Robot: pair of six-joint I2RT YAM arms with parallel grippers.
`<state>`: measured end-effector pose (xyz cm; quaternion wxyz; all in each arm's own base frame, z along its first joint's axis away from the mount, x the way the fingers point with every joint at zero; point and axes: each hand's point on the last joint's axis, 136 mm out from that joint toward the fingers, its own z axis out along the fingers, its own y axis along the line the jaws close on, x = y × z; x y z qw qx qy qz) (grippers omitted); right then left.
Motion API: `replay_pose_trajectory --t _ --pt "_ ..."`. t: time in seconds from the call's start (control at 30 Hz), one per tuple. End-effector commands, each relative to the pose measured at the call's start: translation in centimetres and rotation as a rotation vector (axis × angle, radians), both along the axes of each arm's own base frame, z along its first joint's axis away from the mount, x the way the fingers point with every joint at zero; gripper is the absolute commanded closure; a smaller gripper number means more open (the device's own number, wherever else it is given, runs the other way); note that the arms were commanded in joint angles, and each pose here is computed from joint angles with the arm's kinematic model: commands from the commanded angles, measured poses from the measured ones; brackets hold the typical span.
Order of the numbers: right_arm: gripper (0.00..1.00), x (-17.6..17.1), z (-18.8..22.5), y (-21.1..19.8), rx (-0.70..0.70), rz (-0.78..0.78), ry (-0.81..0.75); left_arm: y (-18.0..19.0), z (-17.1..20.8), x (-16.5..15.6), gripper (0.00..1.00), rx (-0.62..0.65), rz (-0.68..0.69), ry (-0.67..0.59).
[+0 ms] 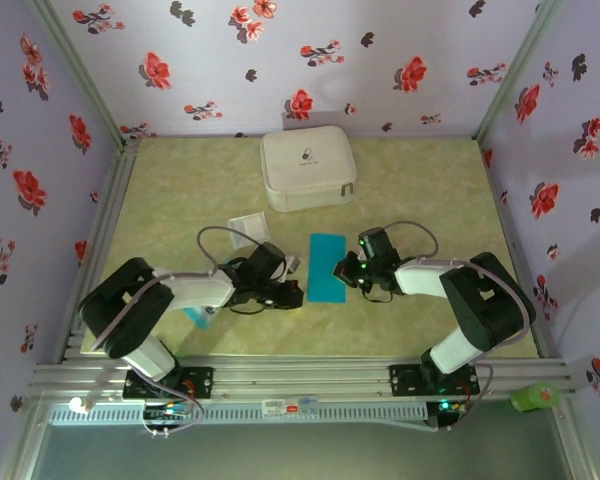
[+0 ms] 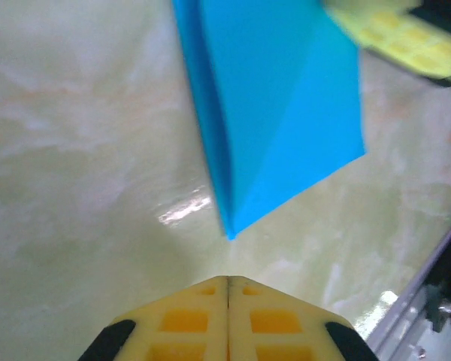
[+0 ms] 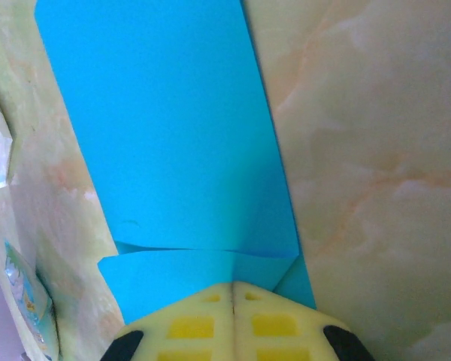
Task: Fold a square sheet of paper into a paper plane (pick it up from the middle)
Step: Fold the triangle a second time at the center of the table.
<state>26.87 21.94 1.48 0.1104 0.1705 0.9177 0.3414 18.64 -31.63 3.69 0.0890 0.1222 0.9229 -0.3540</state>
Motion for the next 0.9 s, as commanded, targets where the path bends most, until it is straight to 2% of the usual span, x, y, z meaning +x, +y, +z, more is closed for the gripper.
replay_pose_trajectory --t 0.0,0.13,0.37,0.57,0.87 --pt "1.00 -2.7 -4.0 -3.2 -0.172 -0.030 0.139 0.8 1.8 1.9 0.92 -0.016 0.072 -0.037" --pt "1.00 -2.4 -3.7 -3.0 -0.168 -0.030 0.134 -0.6 3.0 3.5 0.92 -0.111 0.079 -0.010" --pt "1.00 -2.4 -3.7 -2.9 -0.172 -0.029 0.140 -4.4 3.4 4.4 0.93 -0.162 0.012 0.062" --pt "1.00 -2.5 -3.6 -3.0 -0.175 -0.031 0.144 -5.5 1.4 4.3 0.94 -0.111 -0.012 0.089" --pt "1.00 -1.7 -2.0 -2.1 -0.130 -0.037 0.114 -3.1 -3.4 3.4 0.96 0.067 -0.002 0.132"
